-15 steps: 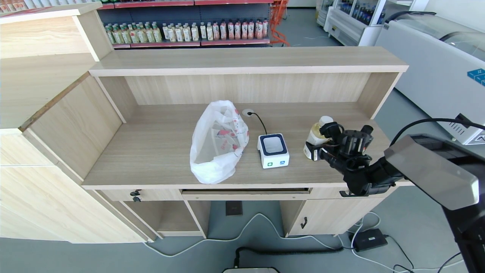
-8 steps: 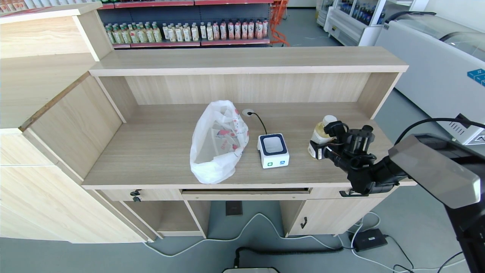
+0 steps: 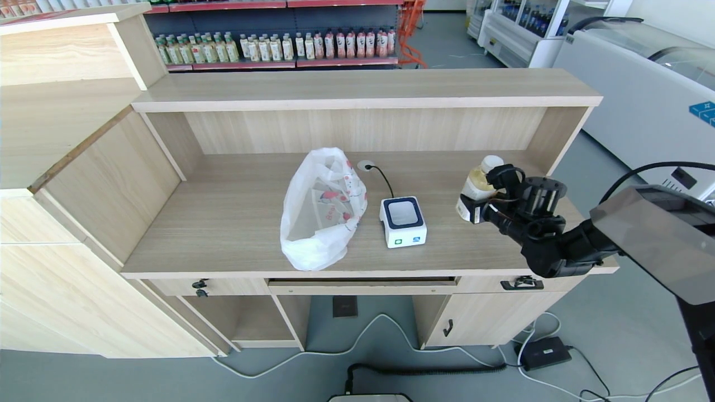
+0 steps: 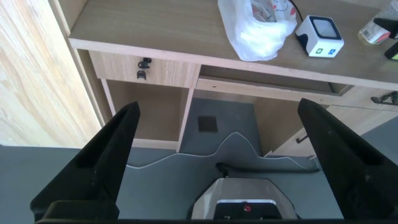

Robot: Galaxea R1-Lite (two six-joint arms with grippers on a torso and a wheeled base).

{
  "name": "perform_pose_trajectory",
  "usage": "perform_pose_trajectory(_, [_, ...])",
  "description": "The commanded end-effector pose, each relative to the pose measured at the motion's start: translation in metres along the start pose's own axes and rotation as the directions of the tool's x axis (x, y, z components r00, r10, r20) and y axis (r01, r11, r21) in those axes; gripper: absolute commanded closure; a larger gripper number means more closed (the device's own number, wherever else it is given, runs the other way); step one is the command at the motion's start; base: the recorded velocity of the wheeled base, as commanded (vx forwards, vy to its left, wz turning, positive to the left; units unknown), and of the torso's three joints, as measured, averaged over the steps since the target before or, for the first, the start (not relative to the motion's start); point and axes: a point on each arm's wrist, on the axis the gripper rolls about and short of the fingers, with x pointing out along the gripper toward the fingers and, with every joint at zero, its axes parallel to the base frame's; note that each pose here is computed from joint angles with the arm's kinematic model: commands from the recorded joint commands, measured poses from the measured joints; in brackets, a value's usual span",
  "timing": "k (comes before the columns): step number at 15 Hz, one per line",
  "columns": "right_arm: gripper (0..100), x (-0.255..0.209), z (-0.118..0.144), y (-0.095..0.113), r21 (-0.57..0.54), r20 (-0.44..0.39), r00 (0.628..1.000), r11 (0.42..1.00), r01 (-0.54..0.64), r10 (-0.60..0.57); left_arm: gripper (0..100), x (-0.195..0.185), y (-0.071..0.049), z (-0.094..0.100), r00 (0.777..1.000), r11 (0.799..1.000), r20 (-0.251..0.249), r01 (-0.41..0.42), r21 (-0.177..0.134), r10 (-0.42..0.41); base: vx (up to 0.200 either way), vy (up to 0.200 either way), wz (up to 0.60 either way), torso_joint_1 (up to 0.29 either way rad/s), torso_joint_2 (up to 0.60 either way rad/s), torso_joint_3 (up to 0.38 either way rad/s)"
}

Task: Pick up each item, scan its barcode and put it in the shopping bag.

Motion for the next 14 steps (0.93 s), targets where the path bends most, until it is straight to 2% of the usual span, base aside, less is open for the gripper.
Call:
perform_pose_trajectory(1, [100, -0.011, 0.027, -0.003, 0.034, 0.042, 0.999, 0.999, -0.011, 0.009, 0, 0.000, 0.000, 0.000, 1.000, 1.000, 0.000, -0.001, 0.000, 0.001, 0.000, 0.000, 0.00, 0.000, 0.00, 0.000])
perform_pose_trajectory(2, [100, -0.015, 0.033, -0.002, 0.053, 0.049, 0.999, 0.998, -0.026, 0.024, 0, 0.000, 0.000, 0.000, 1.000, 1.000, -0.001, 0.001, 0.000, -0.001, 0.000, 0.000, 0.00, 0.000, 0.00, 0.000])
perform_pose_trajectory(4, [100, -0.057, 0.087, 0.007, 0.173, 0.085, 0.977, 0.963, -0.207, 0.195, 0, 0.000, 0.000, 0.000, 1.000, 1.000, 0.001, 0.000, 0.000, 0.000, 0.000, 0.000, 0.00, 0.000, 0.00, 0.000])
perform_pose_trajectory(5, [100, -0.074, 0.102, 0.007, 0.201, 0.093, 0.961, 0.940, -0.275, 0.262, 0, 0.000, 0.000, 0.000, 1.000, 1.000, 0.001, 0.000, 0.000, 0.000, 0.000, 0.000, 0.00, 0.000, 0.00, 0.000])
perform_pose_trajectory(6, [100, -0.096, 0.121, 0.010, 0.237, 0.113, 0.929, 0.898, -0.370, 0.352, 0, 0.000, 0.000, 0.000, 1.000, 1.000, -0.001, 0.001, 0.000, -0.001, 0.000, 0.000, 0.00, 0.000, 0.00, 0.000])
perform_pose_trajectory(8, [100, -0.153, 0.158, 0.012, 0.308, 0.196, 0.807, 0.746, -0.590, 0.557, 0, 0.000, 0.000, 0.000, 1.000, 1.000, 0.000, -0.001, 0.000, 0.001, 0.000, 0.000, 0.00, 0.000, 0.00, 0.000])
perform_pose_trajectory(10, [100, -0.194, 0.176, 0.015, 0.328, 0.242, 0.666, 0.587, -0.740, 0.705, 0, 0.000, 0.000, 0.000, 1.000, 1.000, 0.000, -0.001, 0.000, 0.001, 0.000, 0.000, 0.00, 0.000, 0.00, 0.000])
perform_pose_trajectory(11, [100, -0.214, 0.183, 0.016, 0.334, 0.256, 0.584, 0.496, -0.801, 0.770, 0, 0.000, 0.000, 0.000, 1.000, 1.000, 0.001, 0.000, 0.000, 0.000, 0.000, 0.000, 0.00, 0.000, 0.00, 0.000])
perform_pose_trajectory(13, [100, -0.242, 0.193, 0.023, 0.344, 0.271, 0.451, 0.352, -0.871, 0.851, 0, 0.000, 0.000, 0.000, 1.000, 1.000, 0.001, 0.000, 0.000, 0.000, 0.000, 0.000, 0.00, 0.000, 0.00, 0.000])
perform_pose_trajectory(14, [100, -0.245, 0.194, 0.025, 0.345, 0.273, 0.438, 0.338, -0.876, 0.857, 0, 0.000, 0.000, 0.000, 1.000, 1.000, 0.001, 0.000, 0.000, 0.000, 0.000, 0.000, 0.00, 0.000, 0.00, 0.000])
